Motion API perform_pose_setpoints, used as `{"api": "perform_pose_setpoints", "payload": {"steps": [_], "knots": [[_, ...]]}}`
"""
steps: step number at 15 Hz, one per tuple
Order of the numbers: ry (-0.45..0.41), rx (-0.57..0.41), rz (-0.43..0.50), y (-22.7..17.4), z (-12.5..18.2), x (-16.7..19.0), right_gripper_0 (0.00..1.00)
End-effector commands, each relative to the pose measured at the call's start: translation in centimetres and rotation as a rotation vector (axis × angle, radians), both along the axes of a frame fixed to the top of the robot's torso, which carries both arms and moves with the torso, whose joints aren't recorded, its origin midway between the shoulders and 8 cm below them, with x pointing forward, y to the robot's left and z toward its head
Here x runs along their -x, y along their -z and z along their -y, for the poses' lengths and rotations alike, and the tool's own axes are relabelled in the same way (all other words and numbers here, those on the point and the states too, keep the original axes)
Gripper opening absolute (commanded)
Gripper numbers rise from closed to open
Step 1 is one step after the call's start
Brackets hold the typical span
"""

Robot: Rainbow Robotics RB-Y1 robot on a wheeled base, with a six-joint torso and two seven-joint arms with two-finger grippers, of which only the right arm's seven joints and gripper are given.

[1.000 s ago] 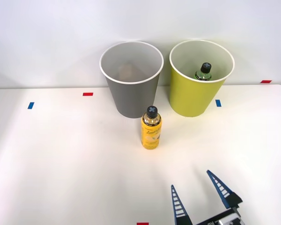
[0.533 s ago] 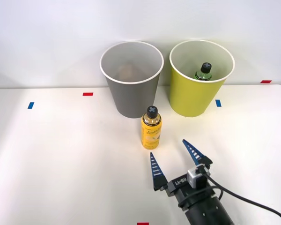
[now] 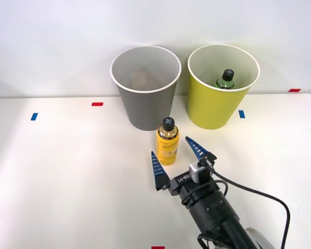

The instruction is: Put cans in the gray bin, plastic bottles in the light green bin

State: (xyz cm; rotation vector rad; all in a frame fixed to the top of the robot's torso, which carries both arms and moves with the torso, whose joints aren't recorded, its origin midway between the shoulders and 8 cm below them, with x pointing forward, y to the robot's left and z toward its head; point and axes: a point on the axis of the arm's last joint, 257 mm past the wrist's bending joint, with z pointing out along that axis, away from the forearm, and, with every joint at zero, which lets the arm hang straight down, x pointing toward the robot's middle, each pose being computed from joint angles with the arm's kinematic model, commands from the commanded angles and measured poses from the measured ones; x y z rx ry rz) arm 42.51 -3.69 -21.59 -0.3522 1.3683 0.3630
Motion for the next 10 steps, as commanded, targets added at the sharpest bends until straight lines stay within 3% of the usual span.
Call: {"api": "perform_pose_setpoints", "payload": {"steps": [1,8,9,10], "knots": [[-0.017,0.000,0.003,0.1,-1.4,-1.8,1.00],[-0.026,0.023,0.025,-0.4,-2.6,-4.2,1.00],[-0.024,0.036,0.030,-0.3,-2.5,-4.3,0.97],[-0.025,0.038,0.031,-0.3,-2.6,-4.2,0.73]]}}
